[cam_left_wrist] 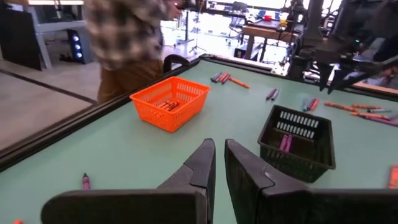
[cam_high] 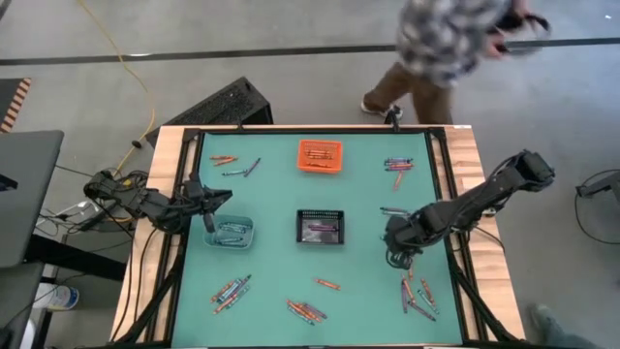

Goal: Sort crayons
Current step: Put the orange crayon into the orange bin

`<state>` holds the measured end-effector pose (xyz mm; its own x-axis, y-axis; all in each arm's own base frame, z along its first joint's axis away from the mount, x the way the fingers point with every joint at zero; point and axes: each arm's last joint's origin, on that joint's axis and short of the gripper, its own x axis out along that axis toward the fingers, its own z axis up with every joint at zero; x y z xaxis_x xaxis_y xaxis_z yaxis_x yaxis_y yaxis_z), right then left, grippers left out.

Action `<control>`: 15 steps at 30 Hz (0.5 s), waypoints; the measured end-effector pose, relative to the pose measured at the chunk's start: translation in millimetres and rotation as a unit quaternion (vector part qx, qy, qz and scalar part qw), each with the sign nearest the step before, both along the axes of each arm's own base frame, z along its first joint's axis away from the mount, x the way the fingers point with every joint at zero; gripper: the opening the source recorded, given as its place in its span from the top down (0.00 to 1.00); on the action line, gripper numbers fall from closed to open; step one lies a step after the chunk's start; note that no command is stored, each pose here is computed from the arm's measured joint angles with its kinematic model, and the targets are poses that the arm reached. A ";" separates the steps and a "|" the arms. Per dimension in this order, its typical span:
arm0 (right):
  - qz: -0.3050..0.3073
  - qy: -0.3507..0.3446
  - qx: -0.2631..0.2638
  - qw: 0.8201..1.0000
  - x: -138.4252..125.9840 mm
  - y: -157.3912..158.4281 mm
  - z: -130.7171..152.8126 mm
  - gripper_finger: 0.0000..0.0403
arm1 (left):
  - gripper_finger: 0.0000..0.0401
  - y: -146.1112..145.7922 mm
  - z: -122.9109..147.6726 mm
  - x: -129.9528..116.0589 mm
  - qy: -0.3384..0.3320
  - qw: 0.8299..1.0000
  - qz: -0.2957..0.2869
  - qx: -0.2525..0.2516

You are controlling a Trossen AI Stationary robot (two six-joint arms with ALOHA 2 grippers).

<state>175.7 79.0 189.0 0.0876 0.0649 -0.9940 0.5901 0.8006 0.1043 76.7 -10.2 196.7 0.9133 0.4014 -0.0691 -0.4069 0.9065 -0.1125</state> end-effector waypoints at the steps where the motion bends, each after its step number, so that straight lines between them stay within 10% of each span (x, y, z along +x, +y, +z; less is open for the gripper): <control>1: -0.041 0.008 0.009 0.999 -1.5 2.3 0.0 0.77 | 0.94 -0.1 0.0 0.1 0.000 1.000 -0.003 0.000; 5: -0.153 0.010 0.036 0.988 -4.2 14.7 0.4 0.77 | 0.94 -0.1 0.0 0.1 0.001 1.000 -0.003 0.001; 15: -0.204 0.005 0.026 0.979 -20.2 29.1 -17.8 0.77 | 0.94 -0.2 0.0 0.1 0.001 1.000 -0.003 0.002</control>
